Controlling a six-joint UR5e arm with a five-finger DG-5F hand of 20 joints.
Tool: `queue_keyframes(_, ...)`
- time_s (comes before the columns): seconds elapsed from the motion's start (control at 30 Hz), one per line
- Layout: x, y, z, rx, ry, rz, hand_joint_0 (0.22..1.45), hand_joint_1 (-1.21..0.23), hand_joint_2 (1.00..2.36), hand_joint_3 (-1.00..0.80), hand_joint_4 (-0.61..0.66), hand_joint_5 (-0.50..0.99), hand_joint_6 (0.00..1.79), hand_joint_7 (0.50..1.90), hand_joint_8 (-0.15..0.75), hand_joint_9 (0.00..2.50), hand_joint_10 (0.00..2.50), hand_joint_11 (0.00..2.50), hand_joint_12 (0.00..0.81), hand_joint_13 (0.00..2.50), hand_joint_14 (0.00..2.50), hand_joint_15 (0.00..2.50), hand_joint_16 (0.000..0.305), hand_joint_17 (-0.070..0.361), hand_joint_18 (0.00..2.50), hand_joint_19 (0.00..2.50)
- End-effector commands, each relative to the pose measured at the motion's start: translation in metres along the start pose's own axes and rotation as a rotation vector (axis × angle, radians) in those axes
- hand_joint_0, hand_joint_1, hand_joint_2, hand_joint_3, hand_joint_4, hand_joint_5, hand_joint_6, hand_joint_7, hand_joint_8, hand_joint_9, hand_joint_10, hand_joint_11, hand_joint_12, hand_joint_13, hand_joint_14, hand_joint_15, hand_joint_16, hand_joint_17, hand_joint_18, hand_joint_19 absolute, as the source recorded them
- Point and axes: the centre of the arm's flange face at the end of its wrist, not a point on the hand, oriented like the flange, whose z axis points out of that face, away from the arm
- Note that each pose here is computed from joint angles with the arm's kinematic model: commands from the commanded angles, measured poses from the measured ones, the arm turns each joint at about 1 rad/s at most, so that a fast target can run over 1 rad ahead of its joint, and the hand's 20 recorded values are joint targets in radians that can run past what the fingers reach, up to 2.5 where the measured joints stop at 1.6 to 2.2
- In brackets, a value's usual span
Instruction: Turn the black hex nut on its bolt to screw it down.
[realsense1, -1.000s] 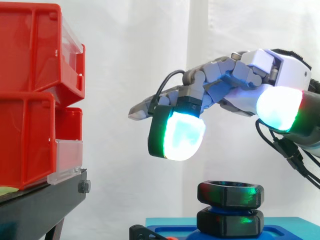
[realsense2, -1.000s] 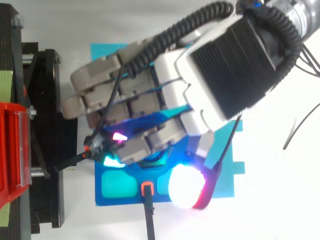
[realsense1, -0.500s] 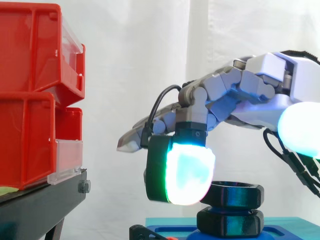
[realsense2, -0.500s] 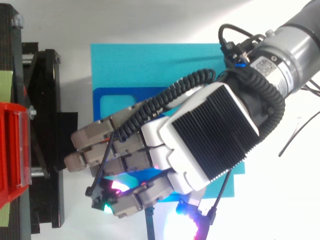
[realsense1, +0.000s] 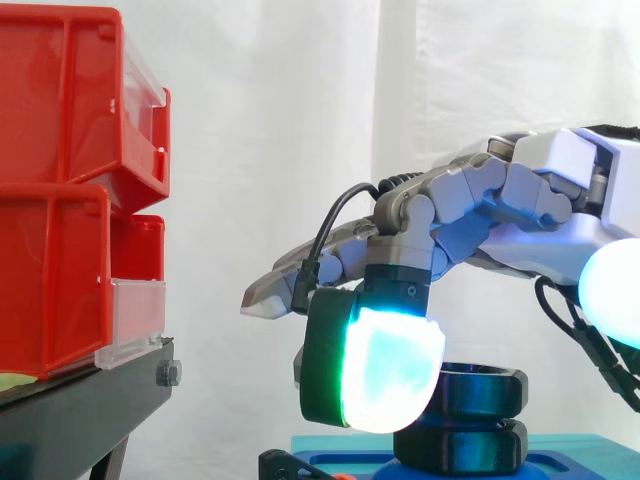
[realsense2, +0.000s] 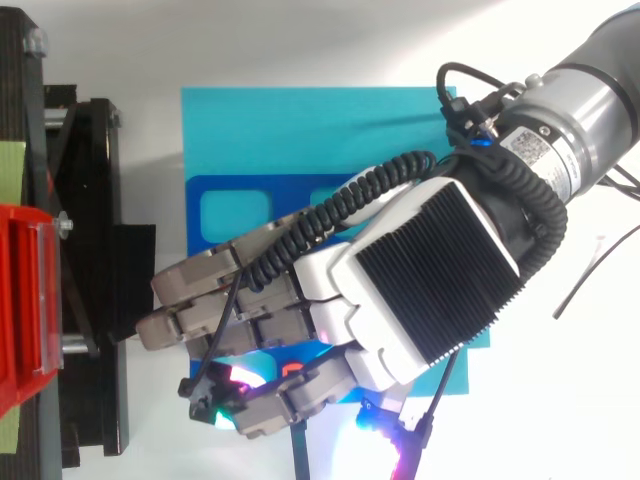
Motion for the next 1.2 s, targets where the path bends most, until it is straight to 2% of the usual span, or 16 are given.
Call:
queue_keyframes(0.0,0.000,-0.001,-0.001,0.000,-0.003,-0.003,0.50,-0.19,1.00,-0.50,0.24,-0.11,0.79,1.01,0.317,0.90,0.01,0.22,0.374,0.64,0.00,0.14,0.052,0.117,0.57,0.24)
queue_keyframes(0.33,-0.001,-0.006,-0.005,0.003,-0.013,-0.016,0.50,-0.19,1.00,-0.50,0.24,-0.11,0.80,1.00,0.317,0.91,0.01,0.23,0.373,0.64,0.01,0.13,0.052,0.117,0.57,0.24)
queue_keyframes(0.5,-0.004,-0.011,-0.009,-0.011,-0.023,-0.041,0.50,-0.19,1.00,-0.50,0.24,-0.11,0.80,1.01,0.319,0.91,0.01,0.22,0.372,0.64,0.00,0.13,0.052,0.117,0.57,0.24)
queue_keyframes(0.83,-0.006,-0.019,-0.019,-0.017,-0.024,-0.052,0.50,-0.19,1.00,-0.50,0.24,-0.11,0.80,1.03,0.320,0.93,0.01,0.22,0.371,0.65,0.00,0.14,0.052,0.116,0.57,0.24)
queue_keyframes(0.97,-0.007,-0.023,-0.026,-0.031,-0.024,-0.057,0.50,-0.19,1.00,-0.50,0.24,-0.11,0.80,1.03,0.318,0.93,0.01,0.23,0.372,0.65,0.00,0.14,0.052,0.116,0.57,0.24)
queue_keyframes(1.17,-0.007,-0.026,-0.029,-0.029,-0.024,-0.061,0.50,-0.20,1.00,-0.50,0.24,-0.11,0.80,1.02,0.319,0.93,0.01,0.23,0.370,0.65,0.00,0.14,0.052,0.116,0.57,0.24)
